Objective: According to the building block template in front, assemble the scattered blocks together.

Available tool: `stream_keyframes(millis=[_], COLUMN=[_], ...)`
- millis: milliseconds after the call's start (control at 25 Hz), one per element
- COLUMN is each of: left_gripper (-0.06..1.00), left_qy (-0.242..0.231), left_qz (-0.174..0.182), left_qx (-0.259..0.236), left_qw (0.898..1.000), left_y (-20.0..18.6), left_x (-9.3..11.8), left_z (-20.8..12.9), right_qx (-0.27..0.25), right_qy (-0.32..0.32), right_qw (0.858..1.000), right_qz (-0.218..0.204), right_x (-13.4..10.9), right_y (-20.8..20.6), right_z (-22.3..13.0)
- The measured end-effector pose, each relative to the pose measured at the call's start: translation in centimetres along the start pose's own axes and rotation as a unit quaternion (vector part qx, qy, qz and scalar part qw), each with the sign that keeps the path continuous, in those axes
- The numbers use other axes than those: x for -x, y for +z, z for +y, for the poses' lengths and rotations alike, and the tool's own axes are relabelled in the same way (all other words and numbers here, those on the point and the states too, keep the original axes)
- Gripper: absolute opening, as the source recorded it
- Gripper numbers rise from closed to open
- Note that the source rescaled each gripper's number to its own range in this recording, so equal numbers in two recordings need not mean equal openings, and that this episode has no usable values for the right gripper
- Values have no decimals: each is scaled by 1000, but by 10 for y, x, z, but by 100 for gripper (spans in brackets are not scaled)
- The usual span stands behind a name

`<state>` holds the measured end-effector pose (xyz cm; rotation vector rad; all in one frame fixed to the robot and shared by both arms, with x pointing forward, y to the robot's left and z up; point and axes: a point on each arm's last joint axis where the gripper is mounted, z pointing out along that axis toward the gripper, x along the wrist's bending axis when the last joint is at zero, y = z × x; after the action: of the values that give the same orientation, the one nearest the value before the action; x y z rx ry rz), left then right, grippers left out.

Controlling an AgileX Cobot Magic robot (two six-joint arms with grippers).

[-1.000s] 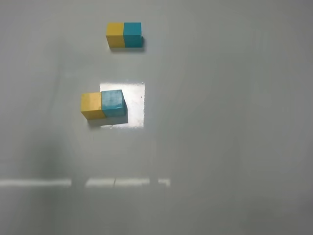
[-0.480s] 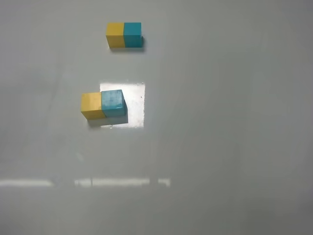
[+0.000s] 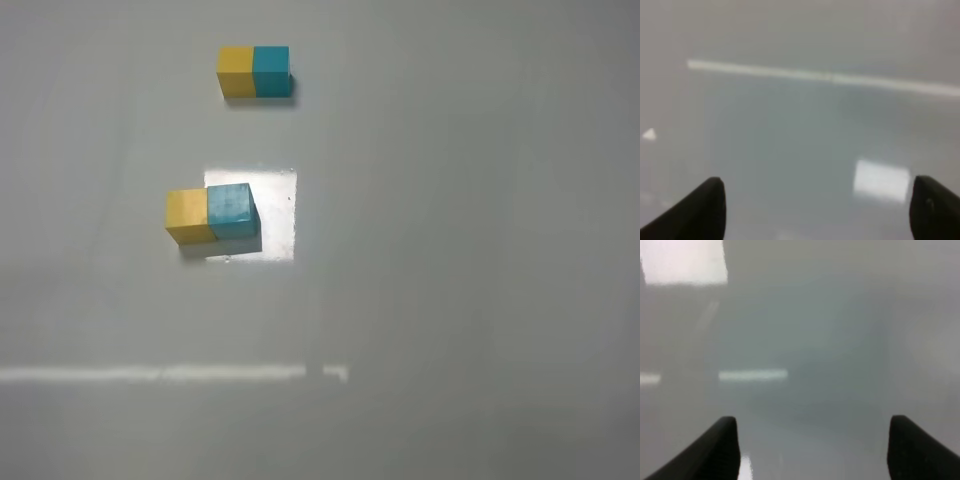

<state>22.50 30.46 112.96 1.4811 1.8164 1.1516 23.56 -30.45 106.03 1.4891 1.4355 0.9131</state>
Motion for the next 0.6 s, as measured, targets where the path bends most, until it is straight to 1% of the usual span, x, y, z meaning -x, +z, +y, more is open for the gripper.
stream_keyframes(millis=[80,120,200,280,360,520,600], left_gripper=[100,100,100,100,100,100,100], left_qy=[-11,-17,-27,-32,-24,1,-3], left_qz=[-19,-36,-57,-71,-89,-144,-155], left_qx=[-3,-8,8,15,20,22,17], left_qw=[1000,999,998,997,996,989,988], left_y=[5,9,10,12,13,20,23], left_x=[5,9,14,18,21,24,22], left_z=[-14,-21,-31,-39,-46,-58,-60], right_qx=[0,0,0,0,0,0,0], right_qy=[0,0,0,0,0,0,0], right_qw=[1000,1000,1000,1000,1000,1000,1000], right_qz=[0,0,0,0,0,0,0], right_x=[0,0,0,0,0,0,0], right_y=[0,0,0,0,0,0,0], right_z=[0,0,0,0,0,0,0])
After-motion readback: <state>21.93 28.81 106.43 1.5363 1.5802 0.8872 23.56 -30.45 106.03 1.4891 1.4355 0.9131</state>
